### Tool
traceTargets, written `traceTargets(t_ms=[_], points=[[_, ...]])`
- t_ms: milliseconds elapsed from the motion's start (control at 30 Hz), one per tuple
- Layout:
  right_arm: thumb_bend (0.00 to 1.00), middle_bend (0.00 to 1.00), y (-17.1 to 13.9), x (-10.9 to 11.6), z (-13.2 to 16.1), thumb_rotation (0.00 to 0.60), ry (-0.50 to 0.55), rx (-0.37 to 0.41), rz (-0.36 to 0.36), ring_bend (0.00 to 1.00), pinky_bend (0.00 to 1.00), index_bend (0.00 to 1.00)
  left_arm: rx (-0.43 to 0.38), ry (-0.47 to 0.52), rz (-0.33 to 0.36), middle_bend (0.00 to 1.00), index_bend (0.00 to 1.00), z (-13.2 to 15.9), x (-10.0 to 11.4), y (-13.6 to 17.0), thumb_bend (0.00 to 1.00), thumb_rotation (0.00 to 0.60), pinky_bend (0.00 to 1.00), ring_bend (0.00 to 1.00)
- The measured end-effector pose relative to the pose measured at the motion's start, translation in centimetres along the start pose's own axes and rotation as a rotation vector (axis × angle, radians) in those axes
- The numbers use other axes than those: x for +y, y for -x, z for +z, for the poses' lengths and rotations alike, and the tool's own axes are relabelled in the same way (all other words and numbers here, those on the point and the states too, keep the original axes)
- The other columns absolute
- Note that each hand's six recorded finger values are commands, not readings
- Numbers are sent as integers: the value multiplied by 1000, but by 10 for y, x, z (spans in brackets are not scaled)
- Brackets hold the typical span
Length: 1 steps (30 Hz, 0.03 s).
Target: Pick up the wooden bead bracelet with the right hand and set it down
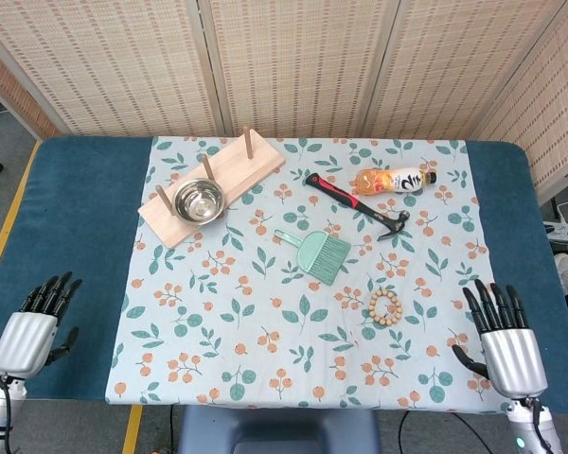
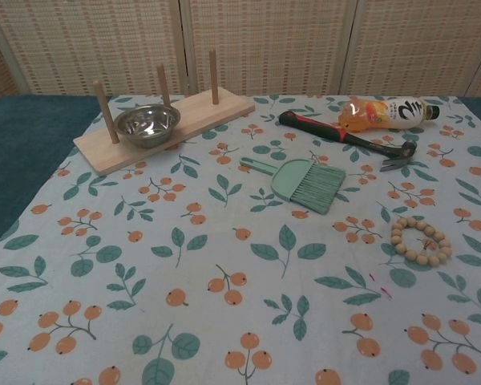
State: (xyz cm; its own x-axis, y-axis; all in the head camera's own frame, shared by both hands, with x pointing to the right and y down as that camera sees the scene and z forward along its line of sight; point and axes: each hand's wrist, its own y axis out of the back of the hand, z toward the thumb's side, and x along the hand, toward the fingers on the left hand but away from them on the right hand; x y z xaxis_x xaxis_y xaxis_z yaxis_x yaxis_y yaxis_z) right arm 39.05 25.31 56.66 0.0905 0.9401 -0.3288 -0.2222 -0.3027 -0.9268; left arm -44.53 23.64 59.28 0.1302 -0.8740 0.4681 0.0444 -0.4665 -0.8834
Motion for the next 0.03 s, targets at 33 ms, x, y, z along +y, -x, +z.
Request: traceTargets(t_ms=[33], points=[[110, 0, -1, 0, -3, 441, -7, -14, 10, 0, 0, 0, 1, -2, 4, 0, 0, 0, 0, 0, 441, 600, 161, 0]])
